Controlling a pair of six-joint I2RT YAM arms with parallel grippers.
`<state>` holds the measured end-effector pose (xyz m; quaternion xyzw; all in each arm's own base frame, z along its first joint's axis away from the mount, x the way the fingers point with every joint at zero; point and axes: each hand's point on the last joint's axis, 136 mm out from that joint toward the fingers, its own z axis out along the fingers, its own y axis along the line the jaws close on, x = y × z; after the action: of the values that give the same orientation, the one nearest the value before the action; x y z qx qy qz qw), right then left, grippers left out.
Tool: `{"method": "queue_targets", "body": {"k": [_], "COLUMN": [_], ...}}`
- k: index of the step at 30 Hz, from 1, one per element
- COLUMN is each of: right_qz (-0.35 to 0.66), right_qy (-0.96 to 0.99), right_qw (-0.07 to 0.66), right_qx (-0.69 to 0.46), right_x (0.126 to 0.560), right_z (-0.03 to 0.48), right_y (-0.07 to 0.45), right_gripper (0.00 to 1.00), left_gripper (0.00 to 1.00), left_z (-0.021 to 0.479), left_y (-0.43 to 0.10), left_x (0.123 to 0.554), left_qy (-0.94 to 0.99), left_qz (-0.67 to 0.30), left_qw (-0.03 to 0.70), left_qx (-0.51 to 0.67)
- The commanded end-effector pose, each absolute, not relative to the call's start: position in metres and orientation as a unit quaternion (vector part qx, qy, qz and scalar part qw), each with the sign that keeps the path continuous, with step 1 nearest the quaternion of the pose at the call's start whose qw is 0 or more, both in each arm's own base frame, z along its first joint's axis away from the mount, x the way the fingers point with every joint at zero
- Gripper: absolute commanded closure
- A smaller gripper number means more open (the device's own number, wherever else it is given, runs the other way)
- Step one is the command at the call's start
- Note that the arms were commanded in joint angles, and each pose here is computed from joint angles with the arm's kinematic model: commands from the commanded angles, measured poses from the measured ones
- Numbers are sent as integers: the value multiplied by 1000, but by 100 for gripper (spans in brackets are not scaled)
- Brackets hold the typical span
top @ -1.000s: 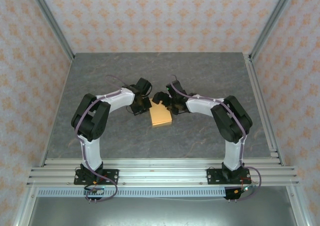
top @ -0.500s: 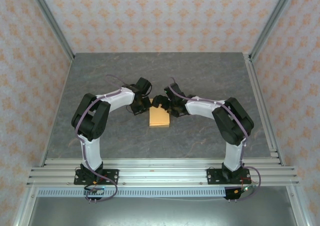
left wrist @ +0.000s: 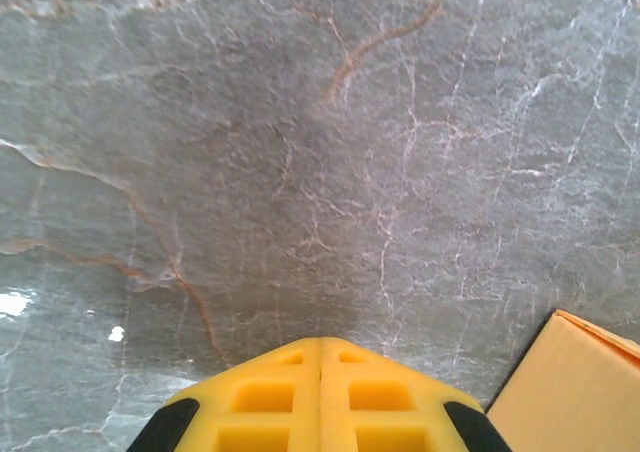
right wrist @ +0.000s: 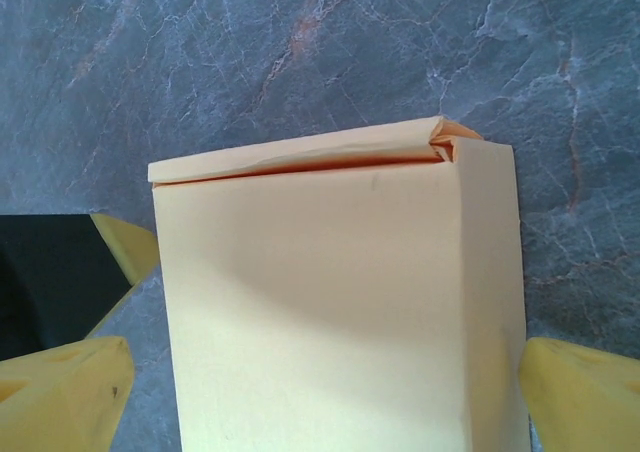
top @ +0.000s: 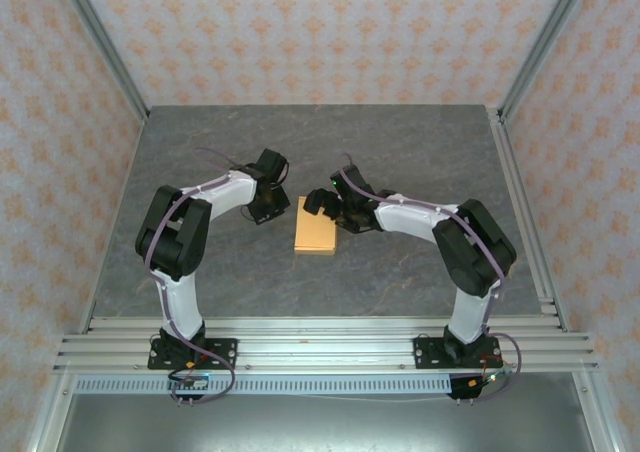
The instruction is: Fold the paper box
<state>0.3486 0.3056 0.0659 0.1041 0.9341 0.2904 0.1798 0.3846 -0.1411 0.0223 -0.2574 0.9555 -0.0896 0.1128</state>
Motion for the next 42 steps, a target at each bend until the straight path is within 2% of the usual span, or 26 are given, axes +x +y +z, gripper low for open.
{"method": "queue_targets", "body": {"k": [1, 8, 13, 20, 22, 23, 24, 25, 30, 34, 36, 42], "right_qz": [286, 265, 237, 158, 114, 98, 78, 62, -7, -38, -49, -54], "right_qy": [934, 936, 930, 914, 909, 906, 902, 899, 862, 818, 800, 783], "right_qw": [190, 210, 260, 338, 364, 376, 389, 401, 484, 562, 589, 608], "right_qx": [97, 98, 111, 158, 166, 167, 168, 169, 147, 118, 109, 119], "right_x": [346, 341, 337, 340, 342, 344, 345, 347, 354, 356, 355, 357], "right_z": [73, 89, 123, 157, 163, 165, 167, 169, 186, 194, 194, 179], "right_y": [301, 281, 239, 141, 110, 98, 85, 75, 41, 30, 26, 10], "right_gripper": [1, 1, 1, 1, 1, 1, 1, 1, 1, 1, 1, 1], "left_gripper": [100, 100, 100, 72, 55, 31, 19, 16, 9, 7, 7, 6], "left_z": [36, 63, 119, 175, 183, 188, 191, 195, 207, 197, 187, 166], "left_y": [-136, -121, -69, 13, 27, 32, 37, 41, 55, 58, 59, 64], "left_x": [386, 385, 378, 351, 343, 340, 336, 333, 323, 319, 319, 330], "left_qy": [955, 950, 931, 880, 863, 859, 851, 842, 798, 762, 756, 763], "left_qz": [-81, -76, -40, 33, 53, 66, 77, 86, 113, 101, 97, 104], "left_qw": [137, 168, 243, 370, 408, 424, 441, 460, 541, 601, 612, 611], "left_qx": [-248, -251, -270, -296, -292, -281, -275, -268, -241, -220, -214, -184]}}
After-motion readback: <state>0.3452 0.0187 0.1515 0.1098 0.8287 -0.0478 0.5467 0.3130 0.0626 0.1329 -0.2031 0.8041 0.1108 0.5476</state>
